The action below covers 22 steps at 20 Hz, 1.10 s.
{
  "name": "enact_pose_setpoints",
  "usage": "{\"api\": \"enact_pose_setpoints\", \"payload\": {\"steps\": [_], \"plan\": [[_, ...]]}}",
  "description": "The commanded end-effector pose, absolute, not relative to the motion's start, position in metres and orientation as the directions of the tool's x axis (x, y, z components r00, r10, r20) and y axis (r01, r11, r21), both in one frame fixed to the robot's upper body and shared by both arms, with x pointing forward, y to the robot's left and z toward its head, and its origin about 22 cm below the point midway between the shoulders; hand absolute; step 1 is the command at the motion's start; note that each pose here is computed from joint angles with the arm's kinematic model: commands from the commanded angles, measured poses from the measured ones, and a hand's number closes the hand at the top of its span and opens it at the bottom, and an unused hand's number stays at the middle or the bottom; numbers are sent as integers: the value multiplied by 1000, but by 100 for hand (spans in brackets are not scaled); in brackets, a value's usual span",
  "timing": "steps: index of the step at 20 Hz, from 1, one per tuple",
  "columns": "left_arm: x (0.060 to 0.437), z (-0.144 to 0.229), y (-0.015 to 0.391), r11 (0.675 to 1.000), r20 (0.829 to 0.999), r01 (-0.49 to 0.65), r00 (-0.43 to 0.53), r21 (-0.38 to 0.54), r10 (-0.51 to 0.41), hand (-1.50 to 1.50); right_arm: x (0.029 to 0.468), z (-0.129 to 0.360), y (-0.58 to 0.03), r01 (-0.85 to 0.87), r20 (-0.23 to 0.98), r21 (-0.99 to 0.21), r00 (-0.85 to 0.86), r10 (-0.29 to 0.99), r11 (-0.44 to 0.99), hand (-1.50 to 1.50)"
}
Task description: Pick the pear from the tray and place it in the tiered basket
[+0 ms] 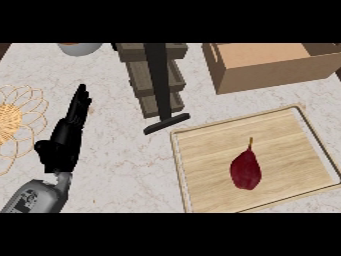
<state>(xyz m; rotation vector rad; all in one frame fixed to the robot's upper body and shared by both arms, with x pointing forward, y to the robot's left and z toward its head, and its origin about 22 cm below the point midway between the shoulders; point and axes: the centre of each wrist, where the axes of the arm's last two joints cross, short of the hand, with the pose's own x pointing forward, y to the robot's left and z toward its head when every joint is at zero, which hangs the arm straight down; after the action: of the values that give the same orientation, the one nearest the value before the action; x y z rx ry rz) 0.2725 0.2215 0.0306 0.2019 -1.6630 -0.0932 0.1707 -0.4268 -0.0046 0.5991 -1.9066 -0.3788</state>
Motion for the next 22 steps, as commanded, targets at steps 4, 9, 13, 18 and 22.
{"api": "enact_pose_setpoints", "payload": {"steps": [4, 9, 13, 18, 22], "plan": [[261, 19, 220, 979, 978, -74, -73, 189, -194, 0, 152, 102, -486, -265, 961, -108, -276, 32, 958, -150], [278, 30, 218, 976, 975, -92, -82, 199, -206, 0, 163, 156, -459, -269, 874, -465, -292, 388, 844, -150], [271, 31, 209, 976, 973, -90, -104, 199, -208, 0, 156, 172, -424, -251, 796, -601, -273, 541, 759, -150], [272, 25, 203, 982, 980, -63, -81, 179, -184, 0, 161, 189, -371, -289, 760, -649, -224, 610, 704, -150], [258, 25, 222, 981, 978, -61, -91, 183, -188, 0, 149, 195, -344, -310, 784, -620, -201, 588, 721, -150]]}}
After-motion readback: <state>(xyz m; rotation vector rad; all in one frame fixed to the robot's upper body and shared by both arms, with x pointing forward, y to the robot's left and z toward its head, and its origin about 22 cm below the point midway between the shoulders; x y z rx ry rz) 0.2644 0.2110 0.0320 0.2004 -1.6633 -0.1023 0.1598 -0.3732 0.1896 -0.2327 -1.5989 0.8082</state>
